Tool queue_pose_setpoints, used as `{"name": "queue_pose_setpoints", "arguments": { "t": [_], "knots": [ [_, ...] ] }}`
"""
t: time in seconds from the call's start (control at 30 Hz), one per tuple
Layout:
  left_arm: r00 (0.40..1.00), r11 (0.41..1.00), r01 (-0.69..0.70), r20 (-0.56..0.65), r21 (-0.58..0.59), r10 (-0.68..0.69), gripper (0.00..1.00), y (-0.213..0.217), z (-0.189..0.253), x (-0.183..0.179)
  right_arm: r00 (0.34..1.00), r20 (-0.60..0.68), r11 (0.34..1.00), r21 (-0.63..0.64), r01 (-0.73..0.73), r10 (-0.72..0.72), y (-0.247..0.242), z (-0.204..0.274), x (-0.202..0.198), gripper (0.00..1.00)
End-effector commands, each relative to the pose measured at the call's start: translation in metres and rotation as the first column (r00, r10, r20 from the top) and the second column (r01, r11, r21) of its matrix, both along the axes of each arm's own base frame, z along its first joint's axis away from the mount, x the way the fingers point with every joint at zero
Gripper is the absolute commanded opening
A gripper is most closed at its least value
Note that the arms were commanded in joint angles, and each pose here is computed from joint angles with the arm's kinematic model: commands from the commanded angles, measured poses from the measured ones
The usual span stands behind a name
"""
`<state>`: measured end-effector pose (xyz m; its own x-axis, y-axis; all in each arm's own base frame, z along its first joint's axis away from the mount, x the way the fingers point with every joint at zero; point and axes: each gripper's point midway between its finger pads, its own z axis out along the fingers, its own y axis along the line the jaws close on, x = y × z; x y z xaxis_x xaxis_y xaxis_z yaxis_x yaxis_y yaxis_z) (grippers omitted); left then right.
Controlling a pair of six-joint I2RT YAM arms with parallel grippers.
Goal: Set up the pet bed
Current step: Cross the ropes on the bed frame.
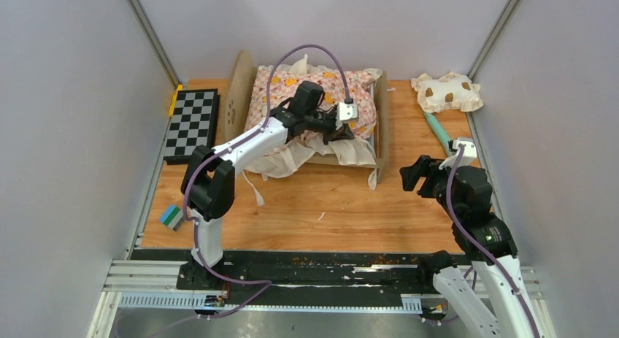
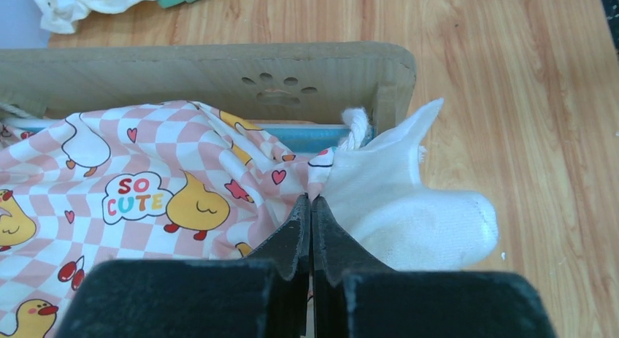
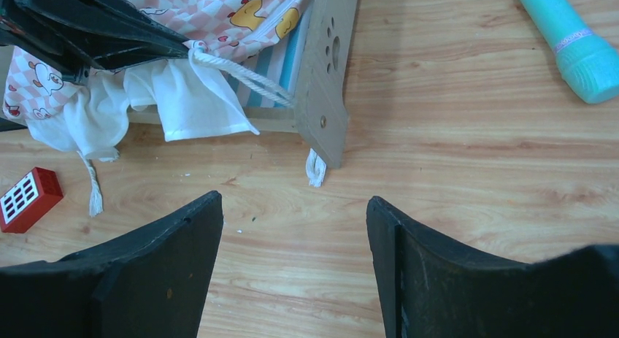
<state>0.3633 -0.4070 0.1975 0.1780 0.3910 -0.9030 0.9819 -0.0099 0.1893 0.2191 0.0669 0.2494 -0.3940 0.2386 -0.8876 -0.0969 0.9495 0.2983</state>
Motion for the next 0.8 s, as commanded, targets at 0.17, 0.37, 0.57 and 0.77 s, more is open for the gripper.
{"name": "queue_pose_setpoints", "arguments": {
  "t": [0.17, 0.37, 0.57, 0.77],
  "knots": [
    [0.985, 0.989, 0.117, -0.113, -0.09, -0.127, 0.0, 0.004, 0.03, -0.006, 0.988, 0.059, 0.99, -0.008, -0.139, 0.14, 0.028, 0.005, 0.027, 0.71],
    [0.975, 0.983, 0.172, -0.131, -0.068, -0.18, 0.0, 0.008, 0.028, -0.012, 0.981, 0.093, 0.985, -0.011, -0.171, 0.171, 0.041, 0.009, 0.059, 0.66],
    [0.973, 0.981, 0.178, -0.134, -0.074, -0.187, 0.0, 0.009, 0.027, -0.012, 0.953, 0.098, 0.958, -0.047, -0.282, 0.285, 0.065, -0.001, 0.09, 0.62],
    [0.971, 0.98, 0.184, -0.142, -0.071, -0.193, 0.0, 0.008, 0.021, -0.012, 0.978, 0.132, 0.986, -0.07, -0.154, 0.162, 0.051, 0.008, 0.122, 0.44]
  ]
}}
